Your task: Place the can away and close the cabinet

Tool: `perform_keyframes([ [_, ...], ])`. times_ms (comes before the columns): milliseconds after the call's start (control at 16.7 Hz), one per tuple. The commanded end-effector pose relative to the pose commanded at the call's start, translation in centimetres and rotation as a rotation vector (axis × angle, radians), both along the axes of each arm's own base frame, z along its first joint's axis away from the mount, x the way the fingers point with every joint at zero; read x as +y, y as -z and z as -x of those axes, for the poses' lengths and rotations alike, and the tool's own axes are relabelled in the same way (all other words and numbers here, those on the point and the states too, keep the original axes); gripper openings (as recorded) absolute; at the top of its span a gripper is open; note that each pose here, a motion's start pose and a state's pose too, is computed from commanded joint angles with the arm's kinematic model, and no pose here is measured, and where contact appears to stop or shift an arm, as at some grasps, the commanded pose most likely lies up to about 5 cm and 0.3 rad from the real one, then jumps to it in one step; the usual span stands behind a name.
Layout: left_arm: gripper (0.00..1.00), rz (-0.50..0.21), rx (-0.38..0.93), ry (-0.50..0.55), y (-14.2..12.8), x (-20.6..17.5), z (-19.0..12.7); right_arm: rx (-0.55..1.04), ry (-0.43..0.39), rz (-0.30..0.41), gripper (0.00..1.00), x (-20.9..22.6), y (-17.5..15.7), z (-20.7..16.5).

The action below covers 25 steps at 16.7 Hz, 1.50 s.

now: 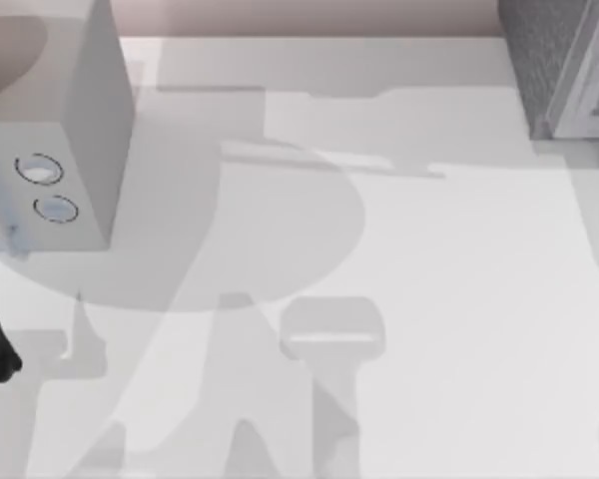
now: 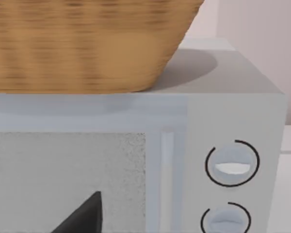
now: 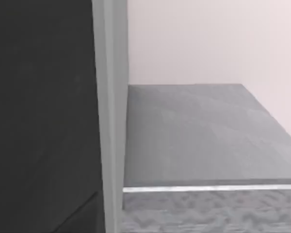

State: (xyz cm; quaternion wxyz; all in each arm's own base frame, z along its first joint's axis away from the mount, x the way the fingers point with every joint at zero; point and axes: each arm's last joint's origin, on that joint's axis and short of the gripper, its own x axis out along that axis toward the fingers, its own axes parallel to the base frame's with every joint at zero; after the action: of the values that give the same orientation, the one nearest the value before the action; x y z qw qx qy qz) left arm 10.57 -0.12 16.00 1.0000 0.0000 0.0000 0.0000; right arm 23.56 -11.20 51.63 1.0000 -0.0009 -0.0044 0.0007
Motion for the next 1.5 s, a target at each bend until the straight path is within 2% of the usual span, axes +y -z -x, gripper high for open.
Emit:
perform_keyframes([
  [300,1.00,0.000,0.000,0.000,0.0,0.0,0.0,0.006,-0.001,-0.007,1.00,10.5,0.1,-2.5],
  [480,1.00,0.000,0.000,0.000,0.0,0.0,0.0,0.011,-0.002,-0.007,1.00,16.1,0.4,-1.6],
  [660,1.00,0.000,0.000,0.000,0.0,0.0,0.0,0.014,-0.001,-0.004,1.00,19.6,0.6,0.0],
  [1080,1.00,0.000,0.000,0.000,0.0,0.0,0.0,0.015,-0.001,-0.002,1.00,21.0,0.7,0.9],
  [1140,1.00,0.000,0.000,0.000,0.0,0.0,0.0,-0.006,0.040,0.000,1.00,20.0,0.0,1.6],
  [1200,1.00,0.000,0.000,0.000,0.0,0.0,0.0,-0.009,0.041,-0.001,1.00,20.0,0.0,1.6],
  [1500,1.00,0.000,0.000,0.000,0.0,0.0,0.0,-0.009,0.041,-0.001,1.00,20.1,-0.1,-2.2],
])
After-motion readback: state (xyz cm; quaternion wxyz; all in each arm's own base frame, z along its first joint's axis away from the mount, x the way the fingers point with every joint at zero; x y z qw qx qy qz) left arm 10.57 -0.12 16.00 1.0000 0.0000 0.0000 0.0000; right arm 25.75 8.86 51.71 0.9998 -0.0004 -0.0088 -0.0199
